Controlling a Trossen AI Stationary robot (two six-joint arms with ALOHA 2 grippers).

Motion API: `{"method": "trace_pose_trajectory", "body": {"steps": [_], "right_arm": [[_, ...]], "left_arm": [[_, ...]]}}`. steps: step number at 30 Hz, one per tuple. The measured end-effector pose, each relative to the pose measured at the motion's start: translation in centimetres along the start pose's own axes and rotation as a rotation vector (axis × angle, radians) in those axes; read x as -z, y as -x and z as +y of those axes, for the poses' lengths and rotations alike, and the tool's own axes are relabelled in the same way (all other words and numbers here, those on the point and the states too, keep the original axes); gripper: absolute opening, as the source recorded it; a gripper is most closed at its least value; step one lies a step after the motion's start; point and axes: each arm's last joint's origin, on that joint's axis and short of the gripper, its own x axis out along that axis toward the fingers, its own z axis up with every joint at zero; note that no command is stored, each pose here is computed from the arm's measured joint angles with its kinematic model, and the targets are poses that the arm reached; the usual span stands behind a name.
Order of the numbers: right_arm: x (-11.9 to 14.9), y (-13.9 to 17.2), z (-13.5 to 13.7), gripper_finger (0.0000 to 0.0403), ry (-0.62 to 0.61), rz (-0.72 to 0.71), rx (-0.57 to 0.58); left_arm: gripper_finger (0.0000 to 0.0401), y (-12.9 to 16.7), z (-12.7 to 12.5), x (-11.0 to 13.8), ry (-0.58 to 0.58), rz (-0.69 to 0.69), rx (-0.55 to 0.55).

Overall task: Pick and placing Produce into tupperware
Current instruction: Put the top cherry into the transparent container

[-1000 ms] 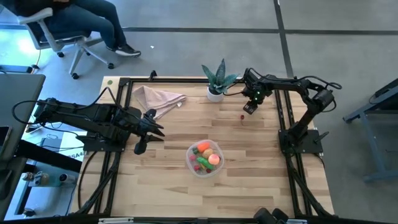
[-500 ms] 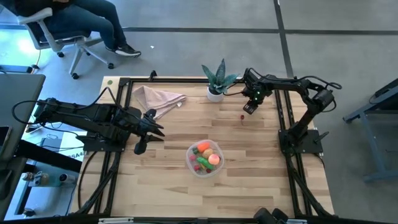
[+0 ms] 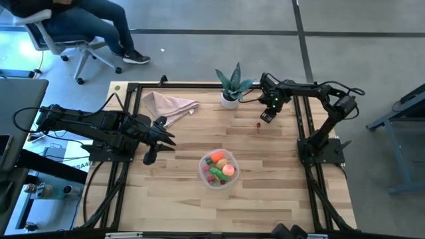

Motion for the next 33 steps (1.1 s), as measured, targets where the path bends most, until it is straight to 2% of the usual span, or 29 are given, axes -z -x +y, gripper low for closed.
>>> {"method": "trace_pose_trajectory", "body": {"steps": [8,14,22,30,33], "right_arm": [[1.1,0.9,1.6,0.0079,0.038,0.079,-0.036],[1.8,3.7,4.0,0.0079,0.051,-0.006,-0.142],[3.6,9.4,8.3,0.0079,0.165,-0.304,-0.401],[5.9,15.8,13.6,0.0079,0.407,-0.729,-0.672],[6.5,17.3,15.8,0.0079,0.507,-0.836,-0.764]], "left_arm": [[0.0083,0.0,0.0,0.0,0.0,0.0,0.0],[0.0083,0.0,0.0,0.0,0.0,0.0,0.0],[0.0083,0.0,0.0,0.0,0.0,0.0,0.0],[0.0083,0.0,0.0,0.0,0.0,0.0,0.0],[0.0083,0.0,0.0,0.0,0.0,0.0,0.0]]}}
